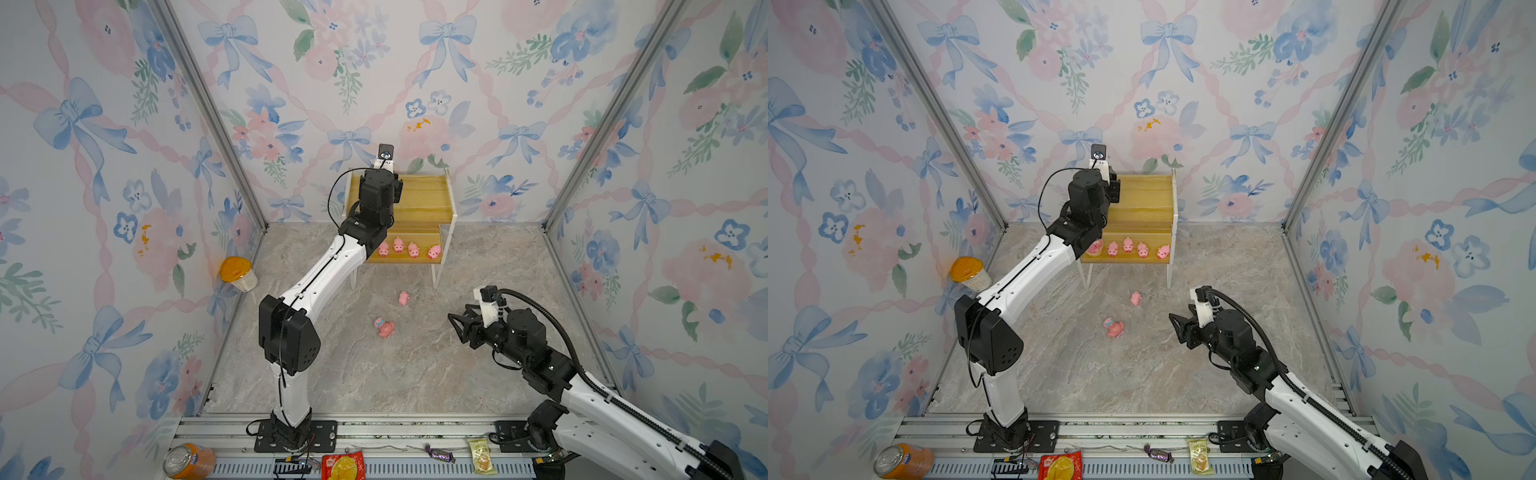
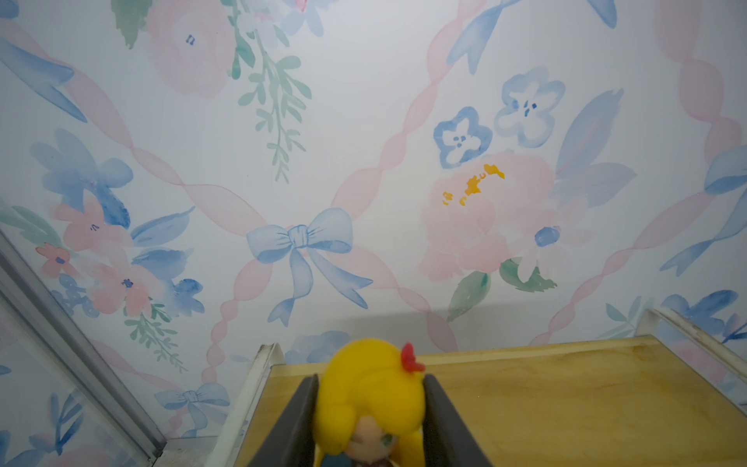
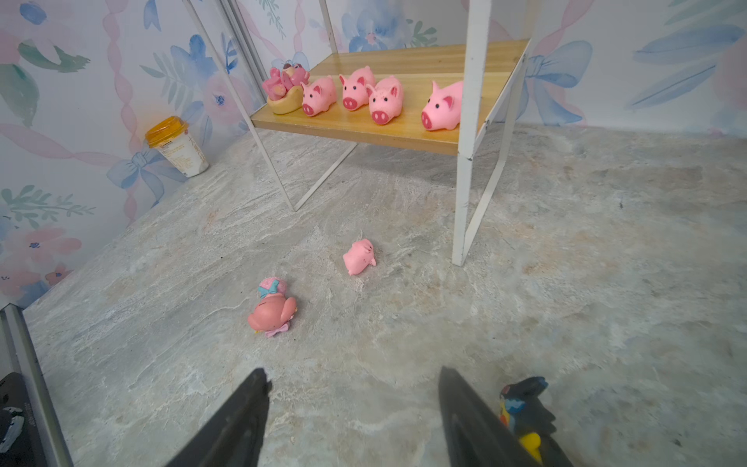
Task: Organize plastic toys on shelves
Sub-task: Place the plastic toy on the shelf.
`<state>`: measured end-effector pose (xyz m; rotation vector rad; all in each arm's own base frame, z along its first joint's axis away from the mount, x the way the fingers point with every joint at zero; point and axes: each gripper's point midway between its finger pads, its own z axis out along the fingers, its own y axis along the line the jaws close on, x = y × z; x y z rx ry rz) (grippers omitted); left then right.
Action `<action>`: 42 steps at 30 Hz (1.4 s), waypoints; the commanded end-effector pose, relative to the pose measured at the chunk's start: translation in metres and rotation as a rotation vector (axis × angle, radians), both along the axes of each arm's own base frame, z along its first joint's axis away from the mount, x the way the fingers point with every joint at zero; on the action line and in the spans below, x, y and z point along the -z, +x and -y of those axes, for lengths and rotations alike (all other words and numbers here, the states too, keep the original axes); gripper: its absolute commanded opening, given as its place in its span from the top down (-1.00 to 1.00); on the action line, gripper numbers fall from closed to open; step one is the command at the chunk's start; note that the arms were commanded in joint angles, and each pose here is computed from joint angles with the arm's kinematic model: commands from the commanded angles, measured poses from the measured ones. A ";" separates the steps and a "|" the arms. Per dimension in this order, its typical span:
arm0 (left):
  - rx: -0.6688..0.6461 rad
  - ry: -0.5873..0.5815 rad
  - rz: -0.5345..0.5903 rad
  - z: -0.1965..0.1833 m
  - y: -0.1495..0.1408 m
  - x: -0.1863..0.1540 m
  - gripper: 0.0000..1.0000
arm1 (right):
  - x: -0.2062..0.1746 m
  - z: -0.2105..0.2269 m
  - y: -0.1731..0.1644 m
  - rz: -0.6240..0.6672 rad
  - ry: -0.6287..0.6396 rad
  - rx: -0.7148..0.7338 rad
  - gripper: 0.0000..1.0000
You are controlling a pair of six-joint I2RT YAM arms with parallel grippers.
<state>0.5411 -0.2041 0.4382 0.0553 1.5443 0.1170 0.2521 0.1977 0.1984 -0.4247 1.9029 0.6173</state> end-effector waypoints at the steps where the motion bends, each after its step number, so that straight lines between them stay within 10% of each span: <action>1: 0.043 -0.083 0.062 -0.006 0.010 -0.019 0.20 | -0.029 -0.011 0.004 0.077 0.032 -0.027 -0.37; 42: 0.143 -0.216 -0.084 -0.019 -0.047 0.025 0.19 | -0.017 -0.019 0.003 0.083 0.050 -0.053 -0.37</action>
